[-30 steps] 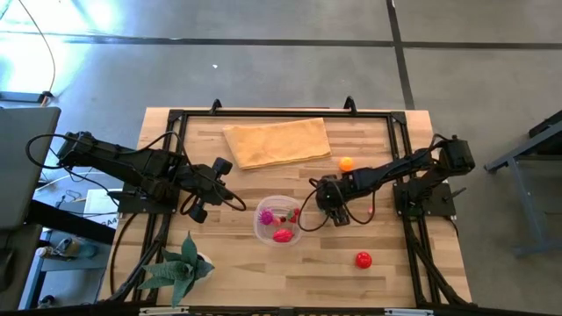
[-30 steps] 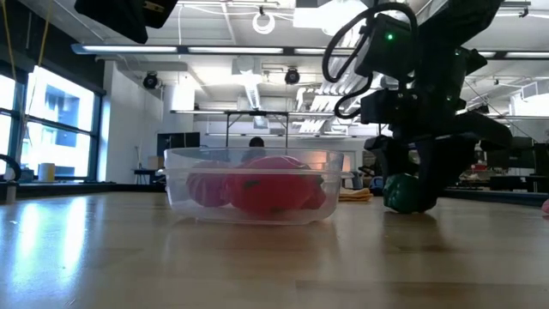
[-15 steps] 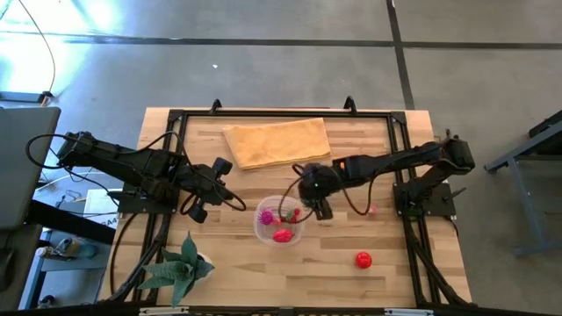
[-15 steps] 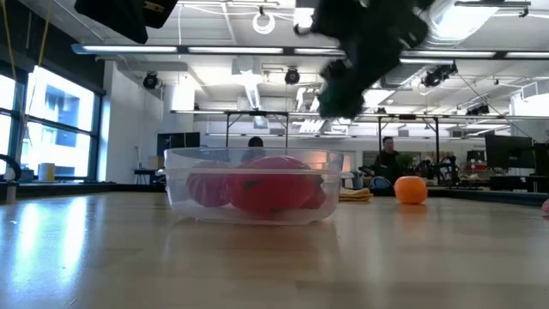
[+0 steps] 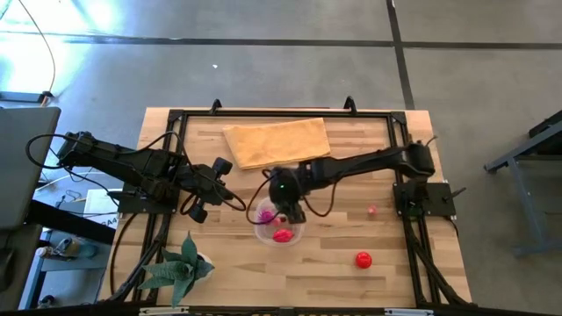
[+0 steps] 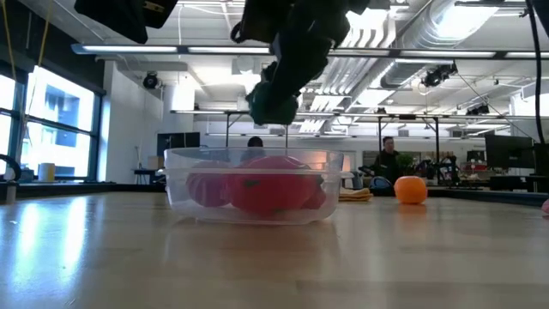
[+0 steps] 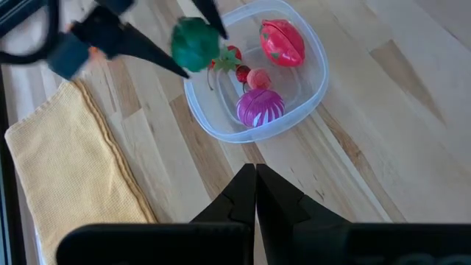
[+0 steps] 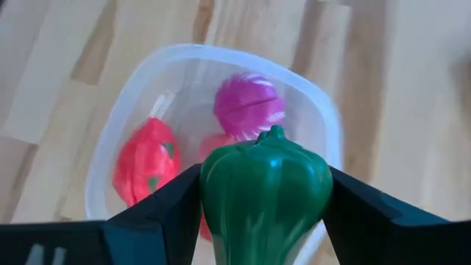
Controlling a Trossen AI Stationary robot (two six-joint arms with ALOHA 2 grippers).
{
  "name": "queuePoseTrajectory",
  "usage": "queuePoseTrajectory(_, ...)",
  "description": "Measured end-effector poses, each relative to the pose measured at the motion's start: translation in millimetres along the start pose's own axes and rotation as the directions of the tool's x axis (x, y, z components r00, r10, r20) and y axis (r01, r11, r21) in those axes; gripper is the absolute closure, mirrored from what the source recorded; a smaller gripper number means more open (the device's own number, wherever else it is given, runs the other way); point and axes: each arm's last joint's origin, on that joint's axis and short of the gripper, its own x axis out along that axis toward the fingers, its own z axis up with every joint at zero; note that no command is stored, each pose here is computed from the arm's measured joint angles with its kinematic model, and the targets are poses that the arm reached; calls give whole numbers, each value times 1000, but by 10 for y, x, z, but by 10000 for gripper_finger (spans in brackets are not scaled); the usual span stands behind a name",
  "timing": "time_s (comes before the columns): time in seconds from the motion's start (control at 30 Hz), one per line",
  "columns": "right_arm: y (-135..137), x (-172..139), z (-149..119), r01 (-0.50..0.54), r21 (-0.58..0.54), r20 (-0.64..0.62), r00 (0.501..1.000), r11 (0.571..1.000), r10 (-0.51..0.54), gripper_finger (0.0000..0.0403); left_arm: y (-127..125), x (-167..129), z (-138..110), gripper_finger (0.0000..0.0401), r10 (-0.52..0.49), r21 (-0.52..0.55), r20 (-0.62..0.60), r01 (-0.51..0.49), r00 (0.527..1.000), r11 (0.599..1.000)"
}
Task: Pick and placing Produce into tupperware
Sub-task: Put the green bell pepper into the transparent bin
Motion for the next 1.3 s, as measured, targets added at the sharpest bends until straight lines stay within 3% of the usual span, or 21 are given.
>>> queuePoseTrajectory(0.33, -36, 411, -221, -30, 22, -81, 996, 999, 32, 179, 0, -1, 1, 398, 0, 0, 1, 0, 1000, 1000)
queuePoseTrajectory(0.9, -56, 439, -157, -2, 9, -15, 1000, 1000, 2, 179, 0, 0, 0, 398, 0, 0, 0, 0, 1000, 1000)
queuePoseTrajectory(1.3, -80, 634, -197, -10, 38, -27, 1000, 999, 11, 179, 0, -1, 0, 398, 0, 0, 1, 0, 1000, 1000)
